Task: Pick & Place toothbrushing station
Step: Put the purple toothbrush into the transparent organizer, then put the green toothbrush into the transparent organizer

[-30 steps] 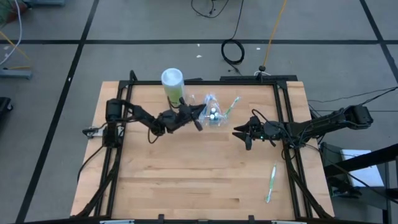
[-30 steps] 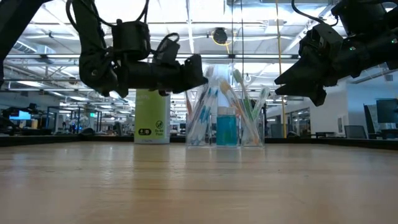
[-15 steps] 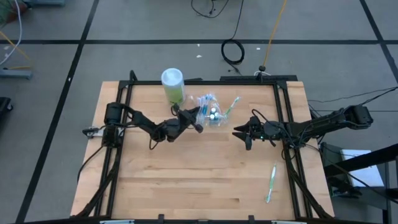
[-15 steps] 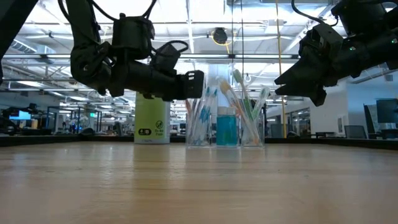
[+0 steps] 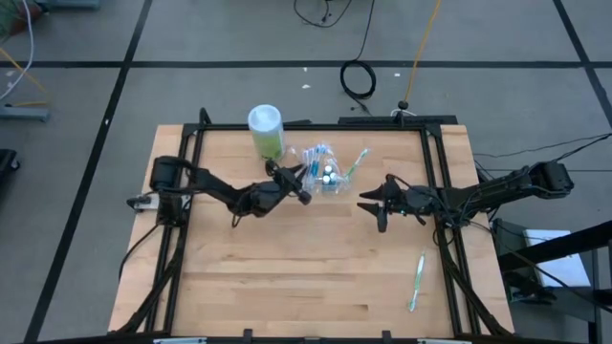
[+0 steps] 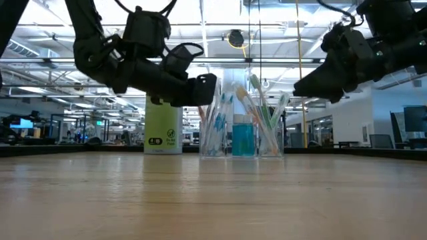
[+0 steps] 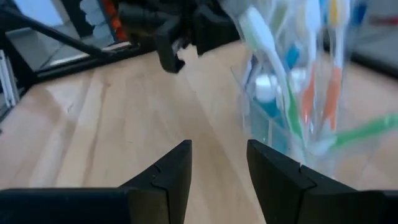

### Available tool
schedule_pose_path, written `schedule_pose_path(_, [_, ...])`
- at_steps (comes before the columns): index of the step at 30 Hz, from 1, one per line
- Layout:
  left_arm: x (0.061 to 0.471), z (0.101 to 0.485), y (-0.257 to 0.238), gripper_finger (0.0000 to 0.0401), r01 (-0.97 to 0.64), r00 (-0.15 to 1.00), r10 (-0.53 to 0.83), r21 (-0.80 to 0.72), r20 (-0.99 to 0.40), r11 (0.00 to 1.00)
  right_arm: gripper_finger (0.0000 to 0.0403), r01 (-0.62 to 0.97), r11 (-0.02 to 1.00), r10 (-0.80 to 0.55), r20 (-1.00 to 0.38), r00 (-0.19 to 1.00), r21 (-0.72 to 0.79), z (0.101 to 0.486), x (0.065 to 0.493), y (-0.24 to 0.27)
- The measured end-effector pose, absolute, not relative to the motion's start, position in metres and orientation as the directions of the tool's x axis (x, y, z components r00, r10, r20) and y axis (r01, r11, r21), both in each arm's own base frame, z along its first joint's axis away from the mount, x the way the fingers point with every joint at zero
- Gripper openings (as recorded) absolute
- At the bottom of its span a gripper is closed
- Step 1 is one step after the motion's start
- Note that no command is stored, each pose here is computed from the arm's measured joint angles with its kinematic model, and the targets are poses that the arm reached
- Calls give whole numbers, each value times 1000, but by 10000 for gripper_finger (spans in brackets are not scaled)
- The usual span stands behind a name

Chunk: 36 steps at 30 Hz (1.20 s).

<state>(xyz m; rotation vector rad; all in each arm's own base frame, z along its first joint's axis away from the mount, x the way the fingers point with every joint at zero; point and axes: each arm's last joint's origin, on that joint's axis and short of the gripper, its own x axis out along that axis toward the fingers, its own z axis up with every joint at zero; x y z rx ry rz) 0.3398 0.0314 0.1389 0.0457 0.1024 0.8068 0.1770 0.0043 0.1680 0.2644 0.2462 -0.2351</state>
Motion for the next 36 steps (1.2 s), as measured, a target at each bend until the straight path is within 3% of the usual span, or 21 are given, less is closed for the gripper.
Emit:
schedule_pose_path(4, [335,150,27,115,-714,689,713,50,-127,698,146,206,970,-181,-182,966,131,177,179,5])
schedule_pose_path(8, [329,169,19,143,-697,704,697,52,-138,715,146,34,997,-29,-61,998,74,189,181,12])
schedule_pose_path(10, [326,178,15,151,-689,712,689,52,-137,723,146,-87,988,85,23,996,128,197,181,17])
schedule_pose_path(14, [319,196,11,156,-687,719,686,28,-111,726,145,-423,898,383,262,886,119,221,175,35])
schedule_pose_path(18, [316,206,12,157,-689,720,689,26,-85,724,136,-542,840,502,340,795,27,245,176,59])
schedule_pose_path(21, [315,208,16,157,-704,707,703,22,-80,710,127,-595,803,575,213,789,37,254,185,76])
schedule_pose_path(25, [315,207,21,157,-719,694,715,-34,-83,694,117,-641,750,659,-104,745,161,255,188,98])
schedule_pose_path(29, [315,204,23,157,-726,686,720,-35,-103,687,109,-541,792,610,-331,720,282,260,187,117])
schedule_pose_path(36, [314,203,30,157,-743,669,735,-49,-114,668,97,-487,854,489,-605,629,183,251,173,134])
